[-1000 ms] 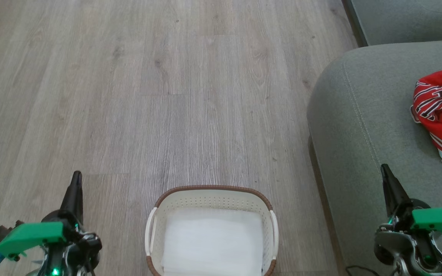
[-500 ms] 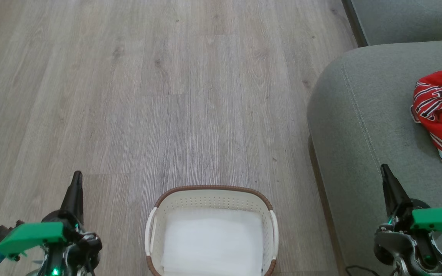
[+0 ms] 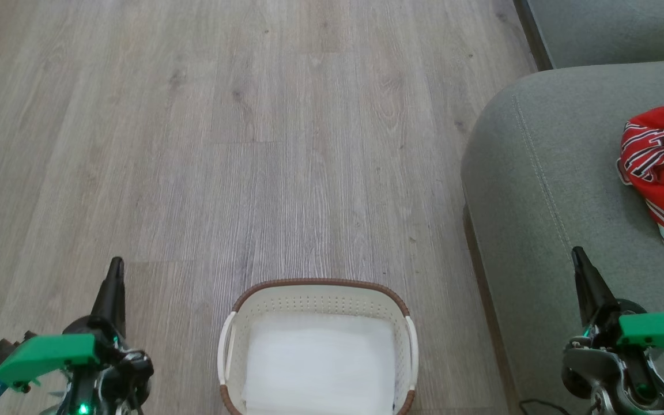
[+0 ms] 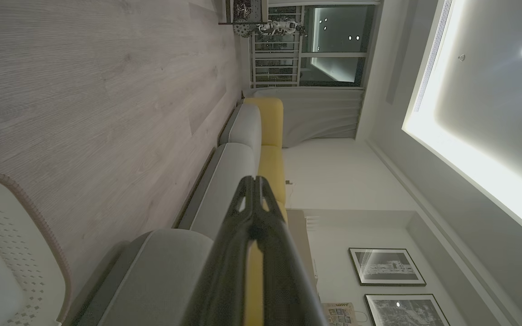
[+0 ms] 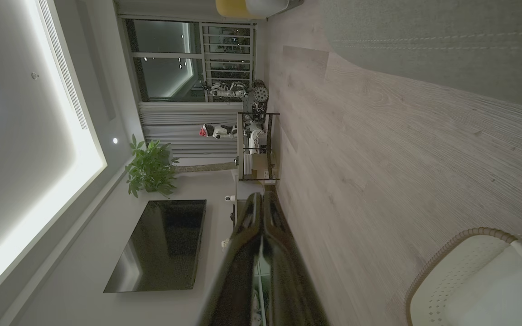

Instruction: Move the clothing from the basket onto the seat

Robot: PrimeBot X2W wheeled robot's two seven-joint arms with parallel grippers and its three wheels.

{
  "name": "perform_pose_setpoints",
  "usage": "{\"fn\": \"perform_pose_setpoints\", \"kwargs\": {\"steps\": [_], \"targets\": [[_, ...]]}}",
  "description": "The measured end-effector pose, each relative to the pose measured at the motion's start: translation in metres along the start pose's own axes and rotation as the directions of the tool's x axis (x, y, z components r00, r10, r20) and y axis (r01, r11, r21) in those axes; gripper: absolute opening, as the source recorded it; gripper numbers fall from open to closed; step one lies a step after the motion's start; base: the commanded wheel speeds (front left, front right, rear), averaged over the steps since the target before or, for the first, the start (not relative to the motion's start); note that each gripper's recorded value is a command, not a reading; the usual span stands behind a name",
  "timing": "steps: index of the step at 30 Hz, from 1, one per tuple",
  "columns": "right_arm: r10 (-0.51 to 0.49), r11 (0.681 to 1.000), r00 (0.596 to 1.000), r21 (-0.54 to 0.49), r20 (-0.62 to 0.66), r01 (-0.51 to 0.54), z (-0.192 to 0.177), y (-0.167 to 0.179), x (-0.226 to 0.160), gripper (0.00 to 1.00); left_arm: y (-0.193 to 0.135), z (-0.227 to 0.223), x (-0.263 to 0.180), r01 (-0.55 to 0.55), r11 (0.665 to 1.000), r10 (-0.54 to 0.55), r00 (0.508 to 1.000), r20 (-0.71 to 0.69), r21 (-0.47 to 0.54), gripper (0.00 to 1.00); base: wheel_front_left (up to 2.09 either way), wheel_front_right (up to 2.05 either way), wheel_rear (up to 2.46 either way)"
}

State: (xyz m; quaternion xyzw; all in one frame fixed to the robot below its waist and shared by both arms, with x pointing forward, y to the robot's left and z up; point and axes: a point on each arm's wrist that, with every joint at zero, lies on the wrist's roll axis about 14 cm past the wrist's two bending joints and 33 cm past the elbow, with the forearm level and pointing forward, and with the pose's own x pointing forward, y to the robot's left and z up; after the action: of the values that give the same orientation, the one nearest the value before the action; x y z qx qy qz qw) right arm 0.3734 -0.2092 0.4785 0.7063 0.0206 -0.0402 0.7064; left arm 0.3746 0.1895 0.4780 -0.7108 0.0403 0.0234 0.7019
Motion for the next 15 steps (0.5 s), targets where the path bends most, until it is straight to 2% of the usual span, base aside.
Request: {"fn": "perform_pose_setpoints", "kwargs": {"steps": [15], "targets": [[0.000,1.000,1.000,0.000,0.001,0.000,0.0001,0.0000,0.0000,0.00,0.0000,0.0003,0.0000,0.000,1.000,0.000,1.000,0.001,-0.001,0.00,0.00,0.00,0.00]]}}
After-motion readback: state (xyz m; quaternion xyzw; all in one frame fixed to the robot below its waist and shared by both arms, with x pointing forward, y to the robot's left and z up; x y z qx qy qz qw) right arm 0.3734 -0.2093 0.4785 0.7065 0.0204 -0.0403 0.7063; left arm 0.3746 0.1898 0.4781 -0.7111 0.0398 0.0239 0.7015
